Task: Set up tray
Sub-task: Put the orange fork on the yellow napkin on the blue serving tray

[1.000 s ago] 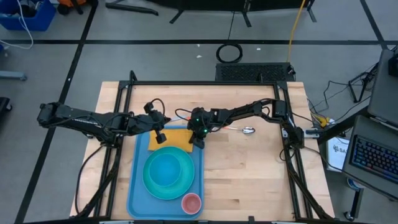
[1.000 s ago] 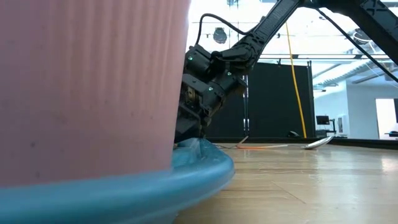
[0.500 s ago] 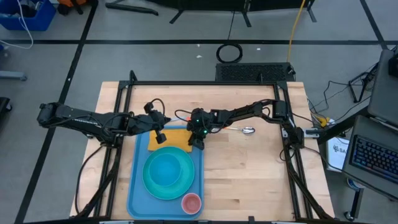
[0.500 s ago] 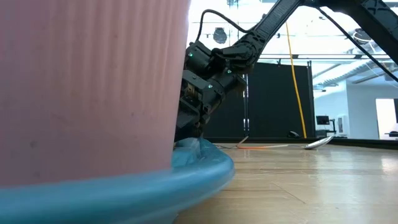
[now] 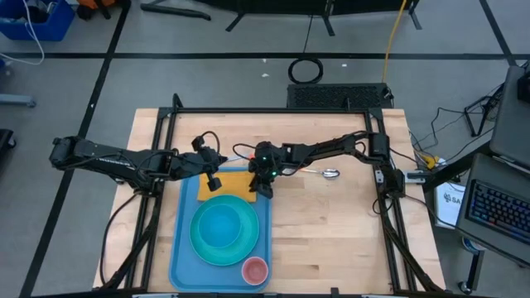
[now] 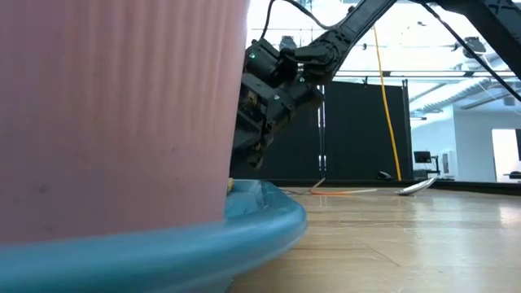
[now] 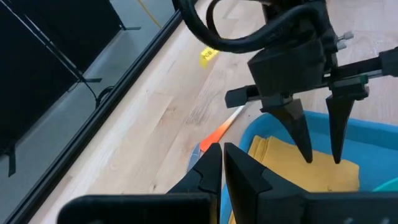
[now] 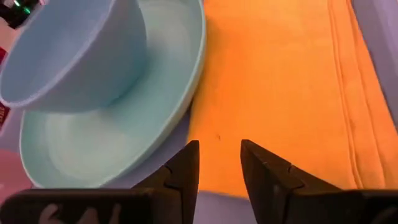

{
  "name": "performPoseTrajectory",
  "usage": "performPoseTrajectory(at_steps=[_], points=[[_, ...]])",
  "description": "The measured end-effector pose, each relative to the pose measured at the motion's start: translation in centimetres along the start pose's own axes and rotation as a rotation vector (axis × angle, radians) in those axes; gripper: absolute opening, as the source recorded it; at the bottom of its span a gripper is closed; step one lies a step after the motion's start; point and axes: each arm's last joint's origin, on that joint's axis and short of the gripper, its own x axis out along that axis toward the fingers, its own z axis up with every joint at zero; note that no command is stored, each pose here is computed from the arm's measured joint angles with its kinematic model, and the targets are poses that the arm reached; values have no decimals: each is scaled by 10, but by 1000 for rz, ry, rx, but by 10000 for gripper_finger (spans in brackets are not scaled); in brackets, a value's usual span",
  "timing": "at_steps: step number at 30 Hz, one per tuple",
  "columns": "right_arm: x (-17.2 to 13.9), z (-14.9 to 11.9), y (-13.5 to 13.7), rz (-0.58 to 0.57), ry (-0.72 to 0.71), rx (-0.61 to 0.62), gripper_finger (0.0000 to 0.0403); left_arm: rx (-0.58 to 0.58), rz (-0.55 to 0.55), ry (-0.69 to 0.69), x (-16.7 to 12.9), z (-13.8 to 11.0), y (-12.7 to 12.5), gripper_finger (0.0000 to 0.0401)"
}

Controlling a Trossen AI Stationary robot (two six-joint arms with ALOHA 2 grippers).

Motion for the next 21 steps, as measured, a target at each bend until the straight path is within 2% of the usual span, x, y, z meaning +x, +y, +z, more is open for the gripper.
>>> performPoseTrajectory(at_steps=[7,10,15,18,21], points=[[-11,5,4,-34,2,-34,108,-1,0,0,0,0,0,21],[-21,8,6,-105,14,-72,105,-2,0,0,0,0,0,21],[-41,13,12,-316,48,-155,105,-1,0,1,0,0,0,21],[-51,9,6,-410,112,-142,104,-2,0,0,0,0,0,21],[-59,6,-5,-429,145,-90,104,-2,-1,-1,0,0,0,21]])
